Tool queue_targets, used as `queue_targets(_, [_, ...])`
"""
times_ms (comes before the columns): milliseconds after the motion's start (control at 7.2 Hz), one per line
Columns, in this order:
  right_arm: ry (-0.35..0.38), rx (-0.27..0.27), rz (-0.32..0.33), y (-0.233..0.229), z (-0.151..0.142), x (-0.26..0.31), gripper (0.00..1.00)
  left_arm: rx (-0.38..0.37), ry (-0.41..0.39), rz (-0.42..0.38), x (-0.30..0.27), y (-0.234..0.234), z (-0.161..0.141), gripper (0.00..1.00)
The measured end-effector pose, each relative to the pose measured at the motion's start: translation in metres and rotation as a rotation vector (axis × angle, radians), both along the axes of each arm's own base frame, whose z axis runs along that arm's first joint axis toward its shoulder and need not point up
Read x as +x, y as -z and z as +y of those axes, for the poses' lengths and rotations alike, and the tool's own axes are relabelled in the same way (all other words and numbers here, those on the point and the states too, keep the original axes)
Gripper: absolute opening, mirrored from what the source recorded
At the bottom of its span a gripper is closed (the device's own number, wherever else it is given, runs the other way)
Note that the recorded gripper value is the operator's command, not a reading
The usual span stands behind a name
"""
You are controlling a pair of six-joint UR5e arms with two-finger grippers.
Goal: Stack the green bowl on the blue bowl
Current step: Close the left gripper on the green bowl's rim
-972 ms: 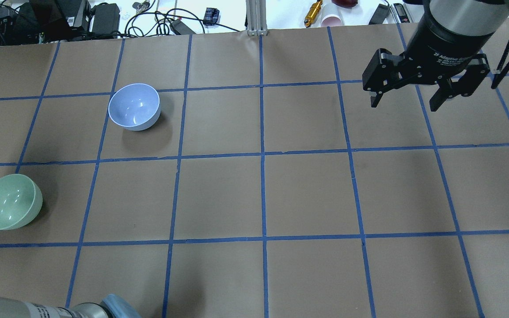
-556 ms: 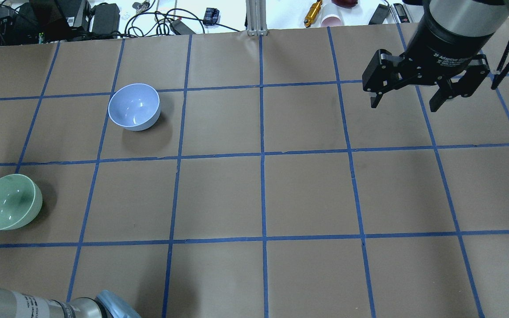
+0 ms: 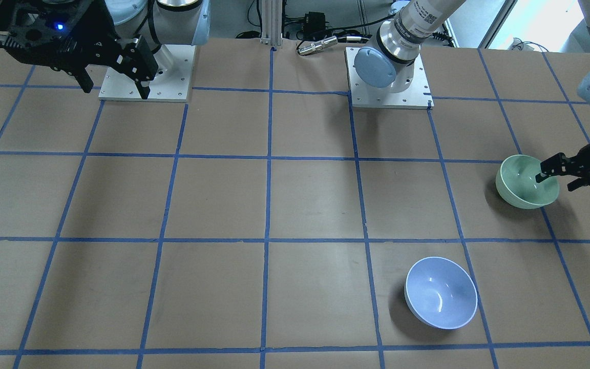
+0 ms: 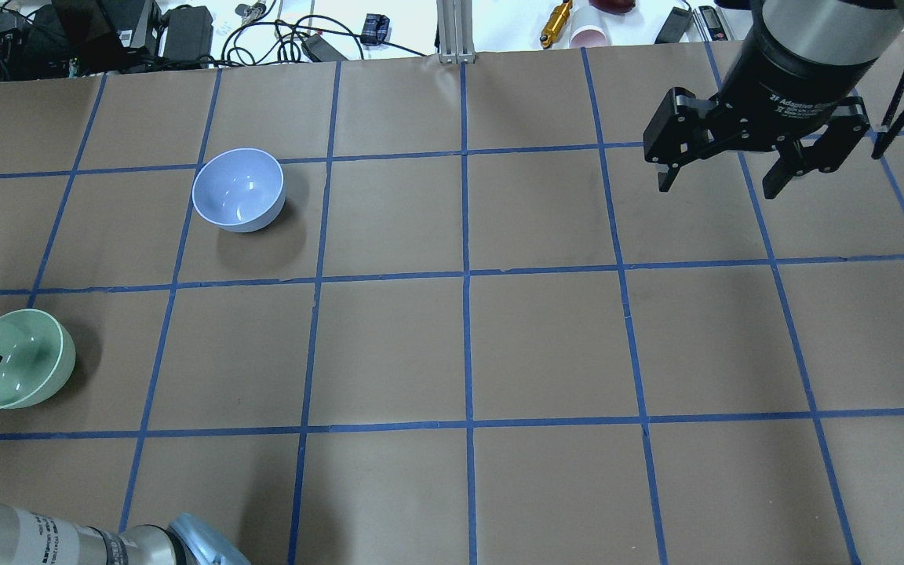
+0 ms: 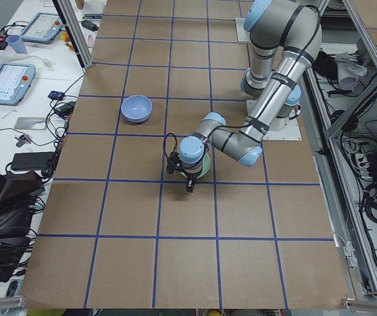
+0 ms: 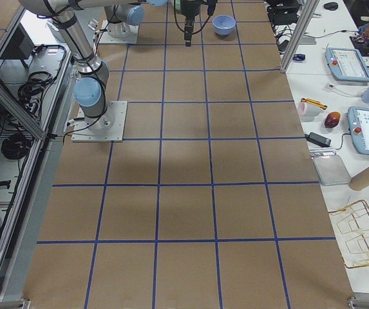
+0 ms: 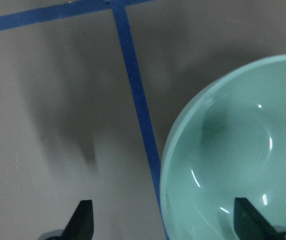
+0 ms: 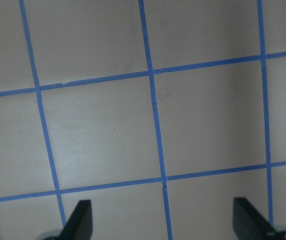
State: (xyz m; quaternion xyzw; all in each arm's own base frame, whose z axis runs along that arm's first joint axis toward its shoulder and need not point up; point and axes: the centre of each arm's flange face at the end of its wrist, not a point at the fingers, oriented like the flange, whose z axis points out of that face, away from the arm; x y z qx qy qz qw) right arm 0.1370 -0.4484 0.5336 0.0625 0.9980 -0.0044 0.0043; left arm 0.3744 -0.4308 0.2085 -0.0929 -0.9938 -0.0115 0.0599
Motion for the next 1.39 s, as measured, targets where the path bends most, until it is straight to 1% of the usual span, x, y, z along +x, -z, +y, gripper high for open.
queue_targets(278, [0.000, -0.001, 0.000, 0.000, 0.000, 0.000, 1.00, 0.001, -0.044, 0.024, -0.001, 0.012, -0.002, 1.00])
queue_targets(417, [0.000, -0.001, 0.000, 0.000, 0.000, 0.000, 1.00, 0.006, -0.056, 0.031, -0.002, 0.016, -0.001, 0.96])
queue_targets(556, [0.000, -0.002, 0.000, -0.001, 0.000, 0.000, 1.00, 0.010, -0.060, 0.036, -0.004, 0.018, 0.000, 0.94])
queue_targets(833, [0.000, -0.001, 0.000, 0.000, 0.000, 0.000, 1.00, 0.020, -0.065, 0.047, -0.008, 0.024, 0.003, 0.94])
queue_targets(972, [0.000, -0.001, 0.000, 0.000, 0.000, 0.000, 1.00, 0.024, -0.071, 0.050, -0.009, 0.026, 0.004, 0.89])
queue_targets(1111, [0.000, 0.000, 0.000, 0.000, 0.000, 0.000, 1.00, 0.025, -0.081, 0.050, -0.010, 0.026, 0.004, 0.81])
queue_targets(1250, [0.000, -0.001, 0.000, -0.001, 0.000, 0.000, 1.00, 0.026, -0.090, 0.050, -0.010, 0.026, 0.005, 0.63])
queue_targets(1389, [0.000, -0.001, 0.000, -0.001, 0.000, 0.000, 1.00, 0.027, -0.096, 0.049, -0.009, 0.026, 0.005, 0.49])
